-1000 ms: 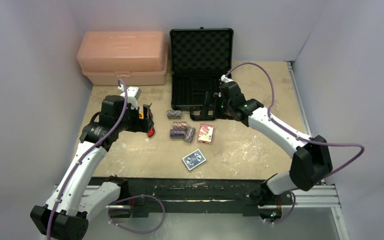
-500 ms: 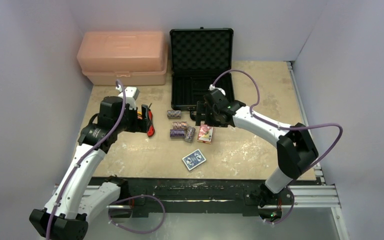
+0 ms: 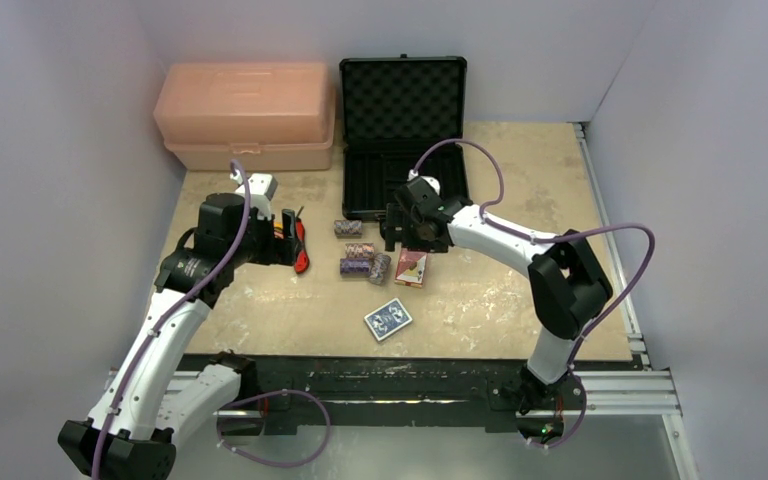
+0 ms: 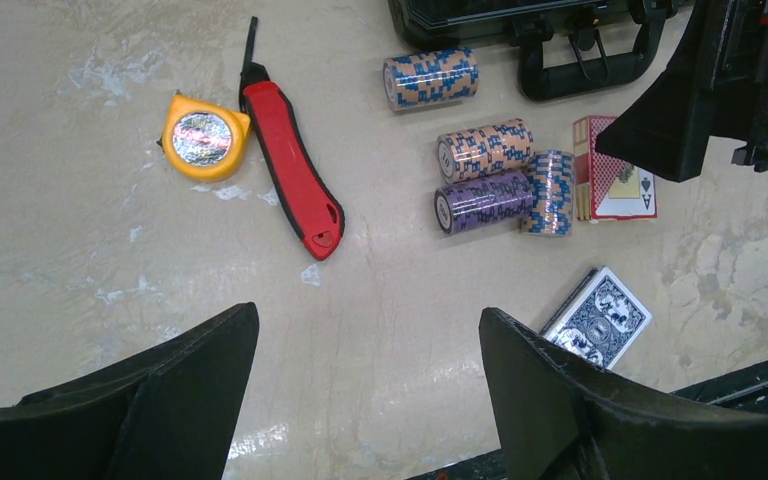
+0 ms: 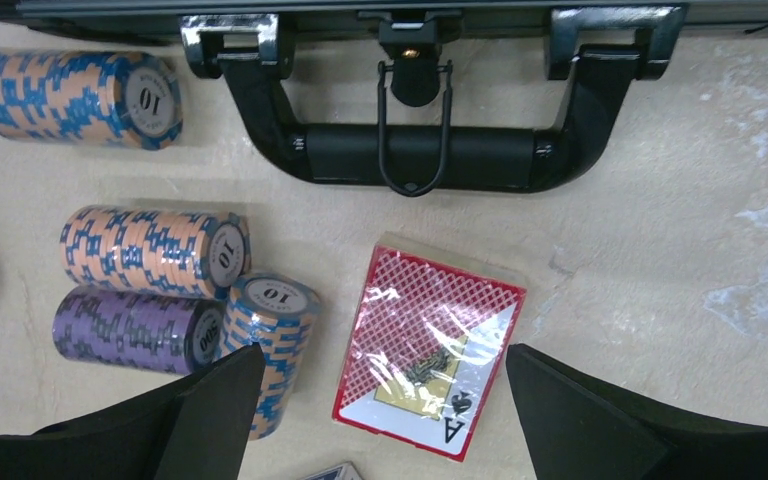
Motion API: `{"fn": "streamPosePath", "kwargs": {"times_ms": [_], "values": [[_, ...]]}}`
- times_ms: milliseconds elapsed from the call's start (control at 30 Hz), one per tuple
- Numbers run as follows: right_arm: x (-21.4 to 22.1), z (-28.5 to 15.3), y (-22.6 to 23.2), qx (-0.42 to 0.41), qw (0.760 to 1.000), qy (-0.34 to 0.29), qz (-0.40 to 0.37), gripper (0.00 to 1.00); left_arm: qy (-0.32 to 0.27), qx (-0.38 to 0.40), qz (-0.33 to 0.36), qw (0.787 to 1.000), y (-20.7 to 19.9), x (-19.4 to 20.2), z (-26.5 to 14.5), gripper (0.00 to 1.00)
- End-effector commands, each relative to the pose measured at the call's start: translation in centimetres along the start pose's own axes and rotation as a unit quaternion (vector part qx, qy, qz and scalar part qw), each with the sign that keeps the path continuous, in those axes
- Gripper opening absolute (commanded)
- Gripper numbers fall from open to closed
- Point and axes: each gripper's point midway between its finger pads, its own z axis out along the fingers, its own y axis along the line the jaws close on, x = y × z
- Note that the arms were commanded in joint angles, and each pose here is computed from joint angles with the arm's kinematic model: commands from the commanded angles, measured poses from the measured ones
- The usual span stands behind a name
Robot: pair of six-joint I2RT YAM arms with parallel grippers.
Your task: Pack up texas hold em set
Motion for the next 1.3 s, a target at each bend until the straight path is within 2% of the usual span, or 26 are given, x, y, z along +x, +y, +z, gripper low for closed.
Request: {"fn": "streamPosePath", "kwargs": {"times_ms": [0, 100, 267, 400, 733, 833, 1267], "values": [[-0.8, -1.7, 3.1, -0.059, 0.998, -0.005, -0.006, 0.93, -0.028, 0.003, 0.002, 1.000, -0.4, -1.8, -0.9, 0.81], [-0.7, -2.5, 4.5, -0.077, 0.997, -0.007, -0.002, 0.89, -0.027, 0.002, 0.002, 1.000, -0.4, -1.7, -0.9, 0.81], [0.2, -2.2, 6.2, -0.096, 0.995, 0.007, -0.001, 0.74, -0.029, 0.000, 0.002, 1.000, -0.3, -1.8, -1.1, 0.81], [0.9, -1.7, 7.0, -0.104, 0.994, 0.018, 0.002, 0.68, -0.032, -0.002, 0.002, 0.999, -0.2, -1.8, -1.2, 0.81], [2.1, -0.5, 7.9, -0.106, 0.994, 0.033, 0.006, 0.60, -0.032, -0.006, 0.002, 0.999, -0.1, -1.8, -1.2, 0.81], [2.4, 0.0, 8.1, -0.108, 0.993, 0.039, 0.006, 0.52, -0.034, -0.007, 0.002, 0.999, 0.0, -1.8, -1.3, 0.81], [3.3, 2.0, 7.1, -0.073, 0.996, 0.045, 0.008, 0.51, -0.035, -0.007, 0.003, 0.999, 0.0, -1.9, -1.3, 0.80]]}}
